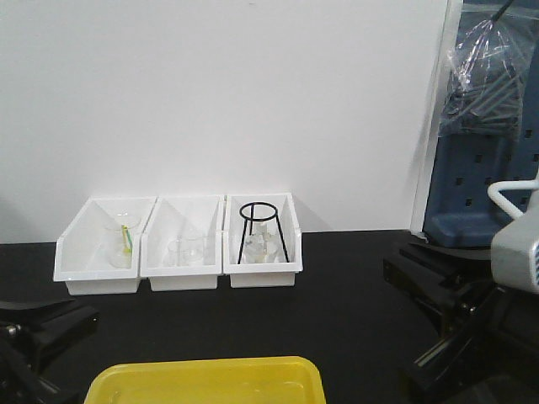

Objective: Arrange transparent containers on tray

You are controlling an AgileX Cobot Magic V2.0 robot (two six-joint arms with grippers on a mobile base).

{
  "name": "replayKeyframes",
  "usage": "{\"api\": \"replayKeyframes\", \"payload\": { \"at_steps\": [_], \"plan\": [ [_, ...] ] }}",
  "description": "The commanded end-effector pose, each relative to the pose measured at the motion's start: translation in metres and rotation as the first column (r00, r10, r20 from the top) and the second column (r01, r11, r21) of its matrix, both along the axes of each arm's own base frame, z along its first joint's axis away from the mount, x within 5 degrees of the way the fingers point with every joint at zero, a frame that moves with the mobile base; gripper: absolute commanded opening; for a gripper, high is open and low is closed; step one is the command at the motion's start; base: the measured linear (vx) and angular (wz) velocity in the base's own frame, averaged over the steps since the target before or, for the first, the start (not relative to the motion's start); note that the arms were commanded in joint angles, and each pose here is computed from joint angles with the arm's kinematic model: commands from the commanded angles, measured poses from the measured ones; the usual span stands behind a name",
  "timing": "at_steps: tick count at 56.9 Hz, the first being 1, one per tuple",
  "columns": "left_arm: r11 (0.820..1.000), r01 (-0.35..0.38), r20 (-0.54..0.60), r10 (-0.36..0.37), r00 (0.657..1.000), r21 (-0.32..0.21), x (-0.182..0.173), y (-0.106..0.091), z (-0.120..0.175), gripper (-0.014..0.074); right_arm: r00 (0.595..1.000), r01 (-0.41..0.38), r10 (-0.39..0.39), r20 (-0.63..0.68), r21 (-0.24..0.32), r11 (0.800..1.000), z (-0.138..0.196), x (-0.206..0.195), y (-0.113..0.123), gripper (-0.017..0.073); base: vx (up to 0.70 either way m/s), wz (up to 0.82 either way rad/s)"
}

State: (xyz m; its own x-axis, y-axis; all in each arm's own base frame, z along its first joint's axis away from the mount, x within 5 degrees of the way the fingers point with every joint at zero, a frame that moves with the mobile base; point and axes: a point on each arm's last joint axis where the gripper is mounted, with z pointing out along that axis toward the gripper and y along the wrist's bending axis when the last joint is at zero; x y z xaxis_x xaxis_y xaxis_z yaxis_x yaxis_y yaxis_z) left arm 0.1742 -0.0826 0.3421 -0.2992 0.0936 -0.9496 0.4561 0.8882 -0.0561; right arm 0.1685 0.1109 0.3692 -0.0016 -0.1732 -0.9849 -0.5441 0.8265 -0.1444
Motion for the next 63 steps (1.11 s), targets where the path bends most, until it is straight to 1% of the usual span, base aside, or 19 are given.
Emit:
{"api": "replayKeyframes", "payload": {
  "at_steps": [1,38,40,43,45,47,51,53,59,63],
  "plan": [
    [0.997,-0.03,0.115,0.038,0.993,-0.069,-0.001,0.003,0.017,-0.0006,0.993,-0.052,0.047,0.106,0.04,0.998,0.018,-0.005,0.002,-0.0011,0.0,0.0],
    [0.998,-0.029,0.108,0.036,0.993,-0.063,0.0,0.002,0.015,-0.0006,0.994,-0.049,0.044,0.102,0.037,0.998,0.017,-0.005,0.001,-0.0011,0.0,0.0],
    [0.998,-0.032,0.116,0.037,0.992,-0.052,0.0,0.003,0.014,-0.0006,0.994,-0.049,0.044,0.102,0.037,0.998,0.017,-0.005,0.001,-0.0011,0.0,0.0],
    [0.999,-0.04,0.151,0.041,0.988,-0.007,0.0,0.005,0.01,-0.0006,0.994,-0.049,0.044,0.102,0.037,0.998,0.017,-0.005,0.001,-0.0011,0.0,0.0],
    [0.998,-0.054,0.178,0.05,0.983,0.018,-0.002,0.009,0.006,-0.0006,0.994,-0.049,0.044,0.102,0.037,0.998,0.017,-0.005,0.001,-0.0011,0.0,0.0],
    [0.997,-0.072,0.195,0.065,0.979,0.027,-0.005,0.013,0.001,-0.0006,0.994,-0.049,0.044,0.102,0.037,0.998,0.017,-0.005,0.001,-0.0011,0.0,0.0],
    [0.993,-0.114,0.213,0.108,0.971,0.016,-0.018,0.025,-0.013,-0.0006,0.994,-0.049,0.044,0.102,0.037,0.998,0.017,-0.005,0.001,-0.0011,0.0,0.0],
    [0.991,-0.135,0.221,0.128,0.967,0.019,-0.026,0.032,-0.022,-0.0006,0.994,-0.049,0.044,0.102,0.037,0.998,0.017,-0.005,0.001,-0.0011,0.0,0.0],
    [0.976,-0.215,0.229,0.203,0.952,0.027,-0.056,0.053,-0.056,-0.0006,0.994,-0.048,0.044,0.102,0.037,0.998,0.017,-0.005,0.001,-0.0011,0.0,0.0],
    [0.962,-0.271,0.245,0.255,0.935,0.035,-0.077,0.064,-0.083,-0.0006,0.994,-0.048,0.044,0.102,0.037,0.998,0.017,-0.005,0.001,-0.0011,0.0,0.0]
  ]
}}
